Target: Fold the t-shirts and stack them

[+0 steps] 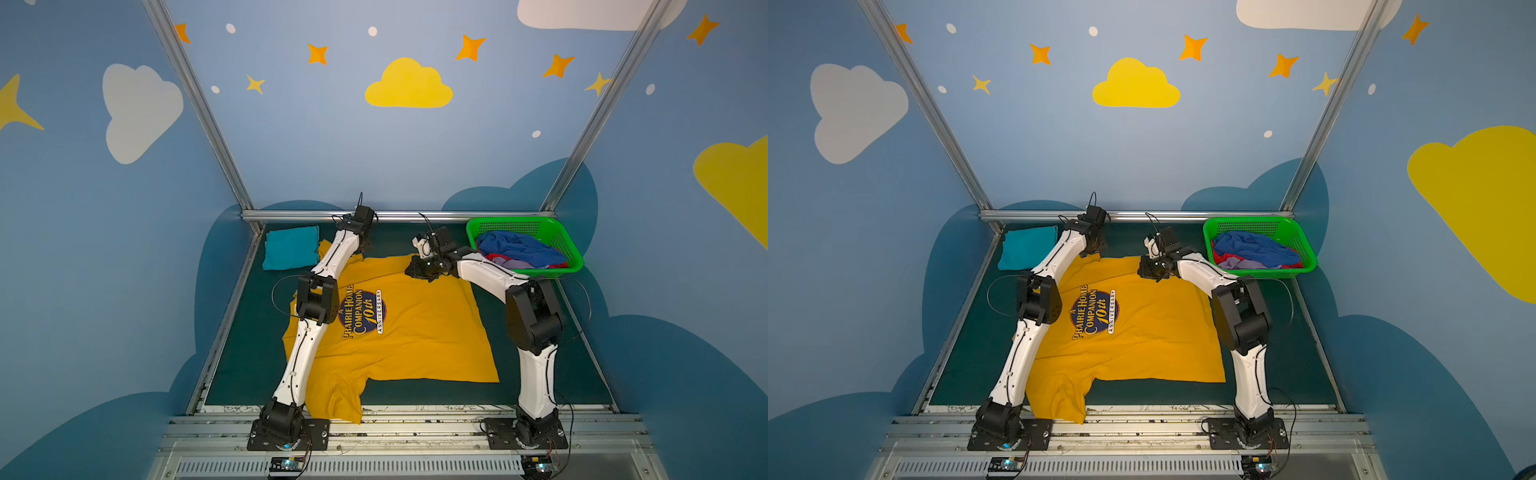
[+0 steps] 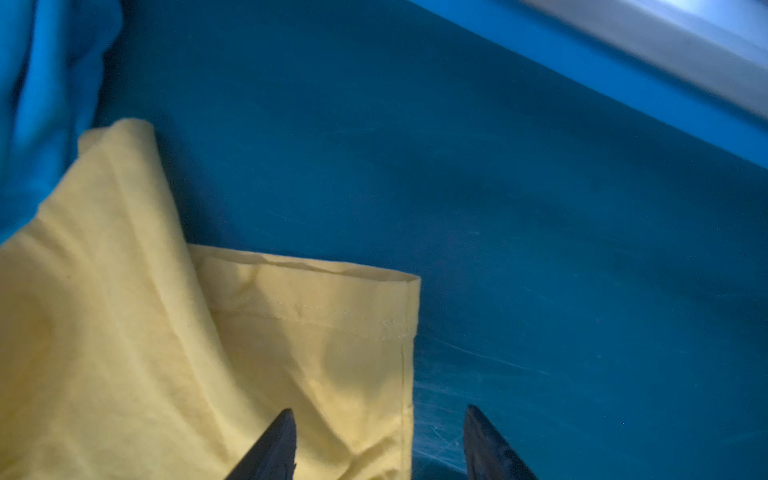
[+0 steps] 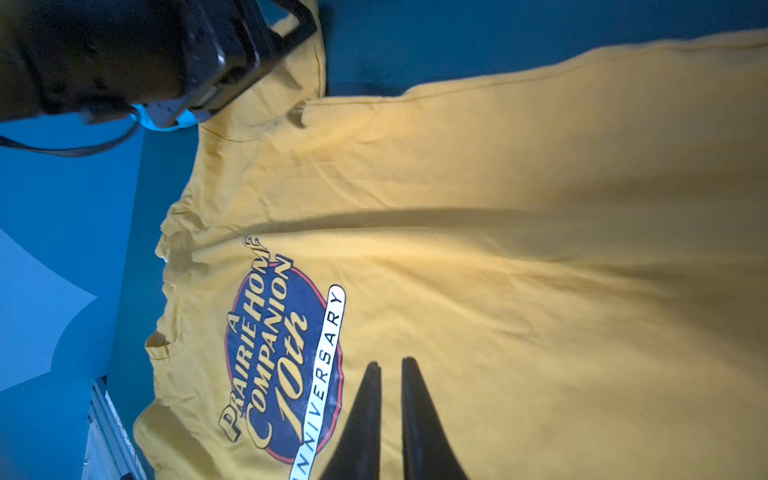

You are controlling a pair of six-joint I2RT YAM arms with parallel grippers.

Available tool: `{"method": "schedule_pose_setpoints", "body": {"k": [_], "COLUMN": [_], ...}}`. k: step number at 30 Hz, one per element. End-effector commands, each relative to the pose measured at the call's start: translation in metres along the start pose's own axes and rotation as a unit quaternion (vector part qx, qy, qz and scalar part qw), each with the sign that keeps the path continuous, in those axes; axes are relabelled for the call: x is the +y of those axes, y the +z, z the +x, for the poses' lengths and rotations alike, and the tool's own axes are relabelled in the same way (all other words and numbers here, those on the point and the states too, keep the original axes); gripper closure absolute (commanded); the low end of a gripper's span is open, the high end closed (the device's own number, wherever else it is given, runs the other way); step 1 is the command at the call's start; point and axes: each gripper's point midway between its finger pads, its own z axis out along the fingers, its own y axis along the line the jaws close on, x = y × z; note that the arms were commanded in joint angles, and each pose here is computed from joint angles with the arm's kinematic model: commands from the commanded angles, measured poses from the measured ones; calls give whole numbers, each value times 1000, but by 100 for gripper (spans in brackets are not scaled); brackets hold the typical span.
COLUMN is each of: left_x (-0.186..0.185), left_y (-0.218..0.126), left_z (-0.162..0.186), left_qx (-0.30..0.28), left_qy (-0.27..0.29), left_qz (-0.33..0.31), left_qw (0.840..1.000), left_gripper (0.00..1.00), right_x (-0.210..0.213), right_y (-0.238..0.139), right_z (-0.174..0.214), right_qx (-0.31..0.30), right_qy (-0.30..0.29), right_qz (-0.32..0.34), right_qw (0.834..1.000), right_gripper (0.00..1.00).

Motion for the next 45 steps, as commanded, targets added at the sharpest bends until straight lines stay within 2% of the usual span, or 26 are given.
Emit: {"method": "schedule_pose_setpoints", "body": {"k": [1, 5, 12, 16, 17, 19, 20, 21, 27, 29, 31, 34, 37, 39, 41, 42, 43, 45], "left_x": [9, 7, 9, 6, 4, 3, 3, 2, -13, -20, -27, -37, -48, -60, -73, -77, -77, -70], "left_y": [8, 18, 27, 32, 32, 31, 29, 26, -11, -26, -36, -47, -54, -60, -68, -72, -72, -69], "left_z": [-8, -1, 7, 10, 10, 10, 8, 5, -28, -40, -51, -62, -69, -71, -71, -70, -70, -71], "left_qx": [-22, -15, -6, 1, 2, 3, 2, -1, -47, -69, -89, -113, -126, -132, -138, -141, -144, -155], "left_qy": [13, 15, 22, 21, 20, 17, 15, 12, 4, 4, 9, 14, 20, 31, 43, 49, 52, 62], "left_qz": [-23, -21, -29, -17, -12, -8, -8, -6, 24, 37, 49, 63, 85, 109, 129, 133, 127, 101], "left_qw": [999, 1000, 999, 1000, 1000, 1000, 1000, 1000, 999, 997, 995, 991, 988, 985, 981, 980, 980, 981], "left_gripper": [45, 58, 51, 60, 66, 87, 94, 96, 96, 94, 88, 86, 77, 75, 59, 42, 33, 21], "right_x": [2, 0, -4, -2, -2, -2, -2, -3, -6, -6, -7, -8, -10, -12, -15, -15, -16, -15], "right_y": [-21, -33, -46, -47, -48, -49, -49, -50, -49, -48, -47, -48, -47, -48, -47, -48, -48, -49], "right_z": [-7, -2, 1, 2, 3, 4, 4, 5, 9, 10, 11, 11, 14, 17, 20, 21, 22, 22], "right_qx": [-16, -8, -12, -9, -8, -9, -9, -10, -5, -4, -3, -4, 1, 4, 6, 8, 9, 8], "right_qy": [14, 21, 27, 28, 29, 30, 30, 30, 34, 36, 38, 38, 37, 38, 40, 41, 42, 43], "right_qz": [9, 23, 33, 30, 29, 29, 29, 32, 34, 34, 35, 36, 41, 45, 48, 49, 49, 48], "right_qw": [1000, 999, 999, 999, 999, 999, 999, 999, 999, 999, 999, 999, 998, 998, 998, 998, 998, 998], "right_gripper": [88, 88, 87, 87, 87, 87, 87, 87, 88, 88, 88, 88, 88, 89, 89, 89, 89, 89]}}
